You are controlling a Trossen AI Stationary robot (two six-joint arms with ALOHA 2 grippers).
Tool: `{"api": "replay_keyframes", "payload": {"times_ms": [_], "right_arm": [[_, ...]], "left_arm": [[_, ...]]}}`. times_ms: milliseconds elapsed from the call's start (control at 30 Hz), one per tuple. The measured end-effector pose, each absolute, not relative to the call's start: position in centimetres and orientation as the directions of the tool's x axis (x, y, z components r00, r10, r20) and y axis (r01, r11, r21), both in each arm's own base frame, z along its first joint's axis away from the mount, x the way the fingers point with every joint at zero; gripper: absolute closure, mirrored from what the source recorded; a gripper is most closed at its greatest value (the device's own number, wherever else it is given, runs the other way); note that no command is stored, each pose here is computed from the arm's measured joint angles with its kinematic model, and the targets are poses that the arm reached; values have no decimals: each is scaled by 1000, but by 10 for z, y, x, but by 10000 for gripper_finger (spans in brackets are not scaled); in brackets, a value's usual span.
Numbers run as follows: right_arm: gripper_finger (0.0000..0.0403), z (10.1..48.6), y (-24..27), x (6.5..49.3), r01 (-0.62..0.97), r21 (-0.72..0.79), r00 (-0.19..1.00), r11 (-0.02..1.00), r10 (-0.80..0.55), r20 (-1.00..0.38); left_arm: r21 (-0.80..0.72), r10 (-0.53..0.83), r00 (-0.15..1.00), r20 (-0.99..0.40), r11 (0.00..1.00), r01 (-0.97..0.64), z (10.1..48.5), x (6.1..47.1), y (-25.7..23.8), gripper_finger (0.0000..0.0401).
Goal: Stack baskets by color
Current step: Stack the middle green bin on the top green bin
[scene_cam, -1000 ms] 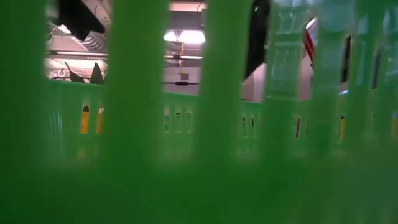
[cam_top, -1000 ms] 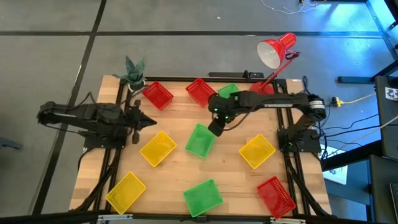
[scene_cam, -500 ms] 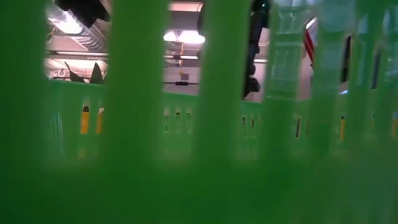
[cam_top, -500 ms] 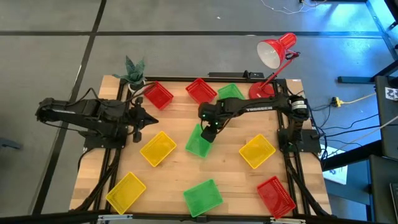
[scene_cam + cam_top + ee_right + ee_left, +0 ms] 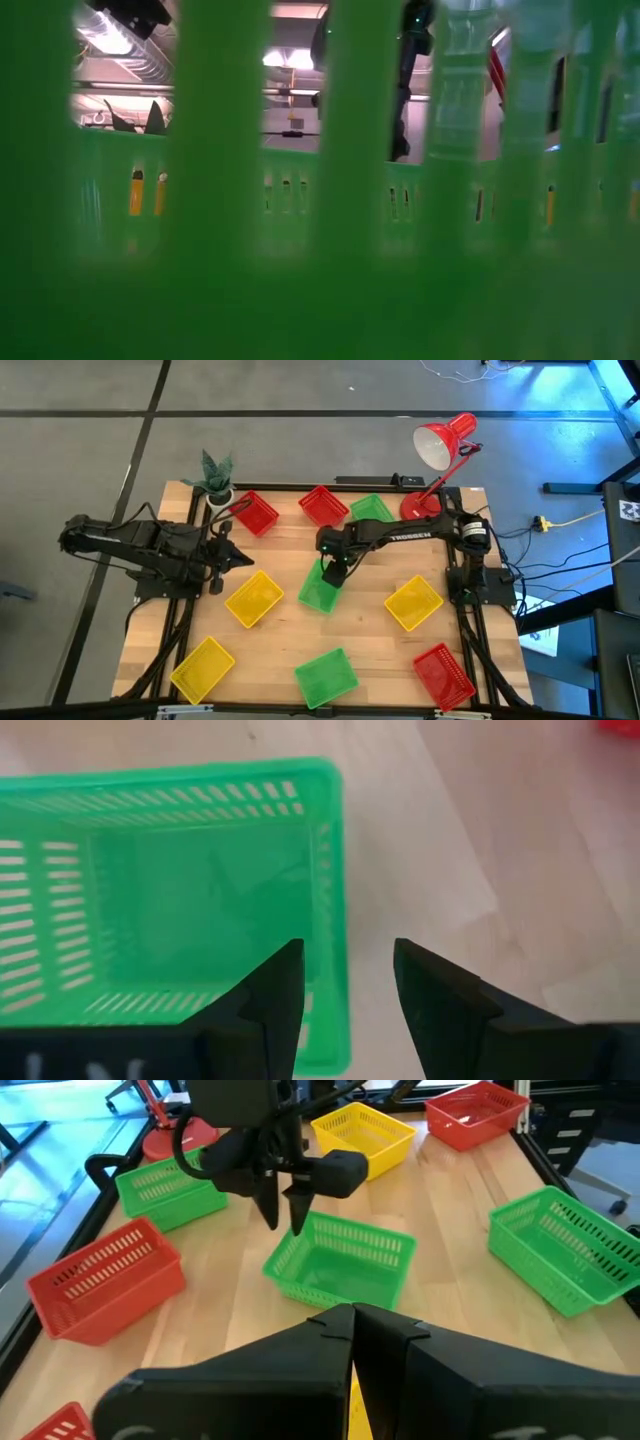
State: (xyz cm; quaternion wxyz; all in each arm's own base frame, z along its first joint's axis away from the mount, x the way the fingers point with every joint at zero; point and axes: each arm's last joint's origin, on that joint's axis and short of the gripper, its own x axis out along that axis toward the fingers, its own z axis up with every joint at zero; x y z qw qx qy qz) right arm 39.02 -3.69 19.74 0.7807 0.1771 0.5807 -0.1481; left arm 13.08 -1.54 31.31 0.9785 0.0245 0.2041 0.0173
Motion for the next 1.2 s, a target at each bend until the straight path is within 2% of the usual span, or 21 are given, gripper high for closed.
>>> {"api": "replay_keyframes", "payload": {"times_ms": [233, 500, 567, 667, 700, 800, 1000, 1200], "right_arm": [[248, 188, -37, 393, 415, 120, 270, 902, 4, -963], [257, 160, -37, 401, 426, 96, 218, 900, 1, -976], [287, 158, -38, 401, 434, 94, 211, 896, 0, -977], [370, 159, -38, 400, 449, 97, 210, 888, 1, -978], [385, 161, -37, 399, 446, 97, 207, 890, 3, -978], [394, 171, -37, 399, 426, 89, 188, 900, 8, -982], [400, 215, -39, 394, 330, -24, 46, 944, -42, -998], [401, 271, -41, 387, 126, -136, -28, 983, -134, -991]], "left_arm": [[56, 44, 916, -399, 998, -24, 313, 131, -15, 401], [80, 44, 915, -401, 997, -13, 313, 131, -15, 401], [86, 44, 915, -401, 996, -10, 313, 131, -15, 401], [87, 45, 915, -401, 996, -10, 313, 131, -15, 401], [87, 45, 915, -402, 996, -10, 313, 131, -15, 401], [88, 44, 915, -402, 996, -10, 313, 131, -15, 401], [88, 45, 913, -405, 996, -10, 313, 130, -15, 401], [84, 32, 913, -406, 996, 3, 312, 130, -16, 401]]}}
